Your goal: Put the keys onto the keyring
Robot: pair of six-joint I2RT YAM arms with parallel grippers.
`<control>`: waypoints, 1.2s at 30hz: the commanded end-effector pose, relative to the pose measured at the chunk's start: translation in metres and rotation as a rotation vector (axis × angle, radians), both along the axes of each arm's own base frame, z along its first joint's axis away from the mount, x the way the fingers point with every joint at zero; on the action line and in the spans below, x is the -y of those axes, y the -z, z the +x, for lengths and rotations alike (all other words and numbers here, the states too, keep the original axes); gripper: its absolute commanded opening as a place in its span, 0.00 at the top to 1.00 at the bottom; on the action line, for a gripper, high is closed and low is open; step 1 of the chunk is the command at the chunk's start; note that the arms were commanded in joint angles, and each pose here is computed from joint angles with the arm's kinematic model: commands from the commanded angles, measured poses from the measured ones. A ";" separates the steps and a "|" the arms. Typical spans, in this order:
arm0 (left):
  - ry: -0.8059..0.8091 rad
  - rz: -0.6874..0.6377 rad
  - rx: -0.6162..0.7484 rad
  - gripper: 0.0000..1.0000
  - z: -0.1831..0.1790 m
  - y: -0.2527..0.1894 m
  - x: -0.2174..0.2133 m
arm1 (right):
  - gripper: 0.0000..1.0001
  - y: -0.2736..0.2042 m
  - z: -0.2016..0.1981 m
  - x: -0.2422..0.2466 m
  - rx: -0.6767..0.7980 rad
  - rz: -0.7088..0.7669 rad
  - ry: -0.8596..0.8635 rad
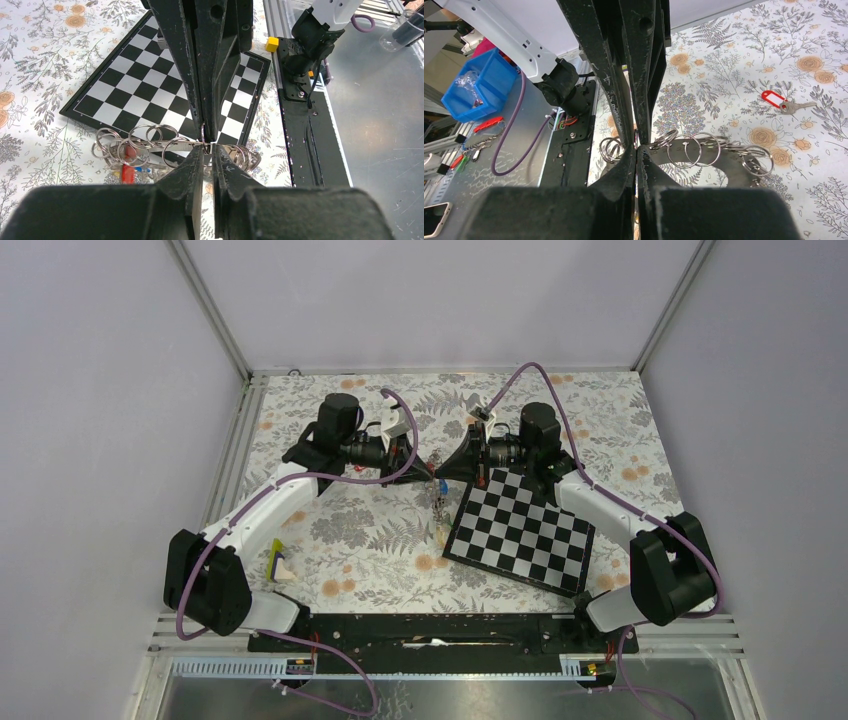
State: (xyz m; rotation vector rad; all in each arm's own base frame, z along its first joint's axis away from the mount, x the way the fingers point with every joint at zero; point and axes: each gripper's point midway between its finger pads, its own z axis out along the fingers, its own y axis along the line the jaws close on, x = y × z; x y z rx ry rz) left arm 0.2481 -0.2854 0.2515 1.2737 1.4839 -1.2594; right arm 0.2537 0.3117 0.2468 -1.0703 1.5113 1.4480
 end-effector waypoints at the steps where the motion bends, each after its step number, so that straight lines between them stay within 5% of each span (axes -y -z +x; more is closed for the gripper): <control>1: 0.011 -0.049 0.082 0.91 0.007 -0.015 0.003 | 1.00 -0.008 -0.005 -0.002 0.037 0.020 -0.032; 10: 0.011 -0.051 0.065 1.00 0.007 -0.017 0.004 | 0.99 -0.003 -0.003 -0.002 0.029 0.014 -0.032; 20: -0.069 0.155 0.194 1.00 0.016 -0.001 -0.008 | 0.57 0.003 0.006 0.005 0.129 -0.068 0.015; 36: -0.066 0.318 0.278 1.00 0.006 0.000 -0.002 | 0.56 0.006 0.009 0.011 0.210 -0.121 0.027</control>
